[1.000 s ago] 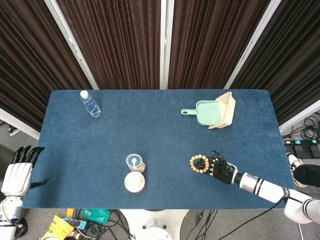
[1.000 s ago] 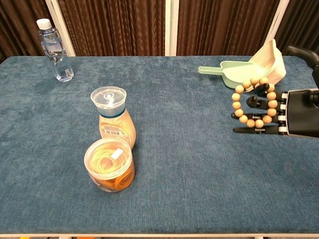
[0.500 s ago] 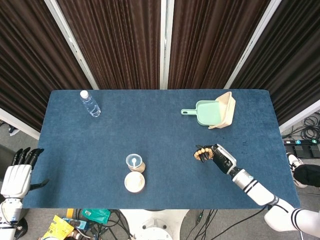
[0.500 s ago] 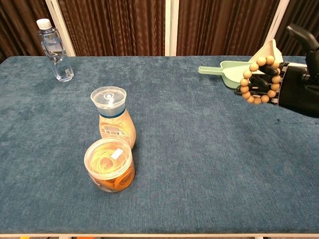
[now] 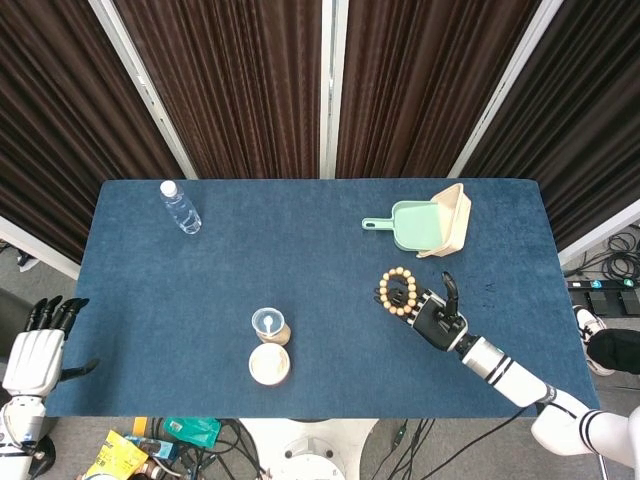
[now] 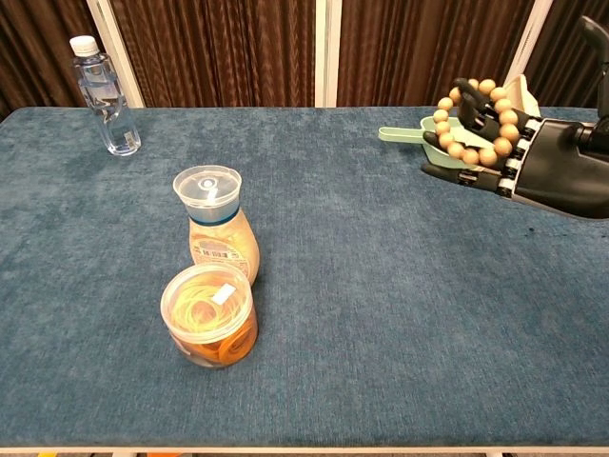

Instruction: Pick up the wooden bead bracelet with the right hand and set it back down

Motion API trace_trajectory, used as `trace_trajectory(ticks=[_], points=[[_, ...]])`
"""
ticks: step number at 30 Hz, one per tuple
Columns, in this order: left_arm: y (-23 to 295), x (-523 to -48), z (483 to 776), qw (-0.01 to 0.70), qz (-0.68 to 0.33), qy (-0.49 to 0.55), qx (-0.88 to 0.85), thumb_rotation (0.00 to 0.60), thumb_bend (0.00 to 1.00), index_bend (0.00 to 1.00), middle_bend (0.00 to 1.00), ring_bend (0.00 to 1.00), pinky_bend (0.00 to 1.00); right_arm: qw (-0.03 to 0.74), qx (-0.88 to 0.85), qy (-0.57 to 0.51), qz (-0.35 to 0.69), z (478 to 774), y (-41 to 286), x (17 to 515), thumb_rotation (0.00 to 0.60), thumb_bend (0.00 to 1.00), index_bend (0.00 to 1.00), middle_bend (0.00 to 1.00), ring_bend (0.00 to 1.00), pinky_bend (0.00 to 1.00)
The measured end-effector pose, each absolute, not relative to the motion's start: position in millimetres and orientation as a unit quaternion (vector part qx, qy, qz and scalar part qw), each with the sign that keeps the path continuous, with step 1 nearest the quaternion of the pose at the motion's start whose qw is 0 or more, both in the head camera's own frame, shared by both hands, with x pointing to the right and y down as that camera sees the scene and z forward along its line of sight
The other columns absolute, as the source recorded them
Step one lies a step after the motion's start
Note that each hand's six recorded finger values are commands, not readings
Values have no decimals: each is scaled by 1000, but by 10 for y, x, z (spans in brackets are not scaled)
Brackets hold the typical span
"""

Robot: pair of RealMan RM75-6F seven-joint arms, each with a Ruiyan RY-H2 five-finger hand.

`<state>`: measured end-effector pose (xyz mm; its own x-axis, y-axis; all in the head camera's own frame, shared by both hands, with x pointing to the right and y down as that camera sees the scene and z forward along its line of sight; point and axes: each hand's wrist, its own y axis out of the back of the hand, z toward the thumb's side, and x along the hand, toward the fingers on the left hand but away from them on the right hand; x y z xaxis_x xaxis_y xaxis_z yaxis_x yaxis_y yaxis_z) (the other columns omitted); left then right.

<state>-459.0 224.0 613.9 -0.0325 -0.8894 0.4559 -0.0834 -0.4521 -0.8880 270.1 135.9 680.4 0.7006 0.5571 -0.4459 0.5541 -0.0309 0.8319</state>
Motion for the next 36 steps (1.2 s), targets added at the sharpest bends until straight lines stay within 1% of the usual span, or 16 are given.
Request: trace_trajectory(ticks=[1,3,4,5,7,8,10,12,16,19,22,24,29,36], points=[[2241,-4590,6139,337,-597,400,-608,600,21,140,131,45,0,593,711,379,12,6792,1355,2695,179,0,181,361,64,0],[2245,-4592,6144,337,-596,400,-609,600,22,140,131,45,0,605,705,369,22,6780,1352,2686,180,2,228,392,72,0],[2249,-4594,6148,336,-596,400,-609,600,22,141,131,45,0,607,706,365,24,6777,1351,2681,182,23,277,420,79,0],[2255,-4598,6154,335,-597,400,-610,600,22,141,131,45,0,606,708,362,23,6778,1351,2677,181,42,303,437,85,0],[2261,-4602,6159,333,-597,401,-610,600,22,140,131,45,0,592,720,361,17,6784,1351,2670,181,124,362,492,127,0],[2266,-4607,6162,332,-598,401,-609,600,22,140,131,45,0,582,728,362,12,6790,1350,2667,180,149,375,506,142,0],[2280,-4619,6164,331,-599,401,-609,600,21,140,131,45,0,547,752,368,-6,6808,1346,2665,181,213,418,539,181,0],[2292,-4630,6166,331,-599,401,-609,600,21,141,131,45,0,508,775,375,-25,6827,1338,2667,180,244,458,573,219,0],[2293,-4631,6172,330,-599,403,-609,600,21,140,131,44,0,403,822,395,-73,6862,1310,2668,179,308,533,625,276,0],[2293,-4627,6181,330,-599,401,-610,600,22,140,131,45,0,343,838,413,-102,6882,1287,2670,181,341,549,632,278,0],[2288,-4624,6187,330,-599,400,-610,600,21,141,131,45,0,315,836,433,-119,6908,1270,2680,180,390,551,634,279,0],[2288,-4627,6190,330,-600,400,-610,600,21,141,131,45,0,308,832,444,-126,6928,1264,2693,182,422,551,634,279,0],[2294,-4638,6199,328,-601,399,-609,600,21,140,131,45,0,294,832,451,-135,6973,1286,2683,182,464,551,632,279,0],[2292,-4642,6216,326,-602,400,-609,600,21,140,131,45,0,284,835,450,-140,7000,1303,2663,180,591,551,629,278,0]])
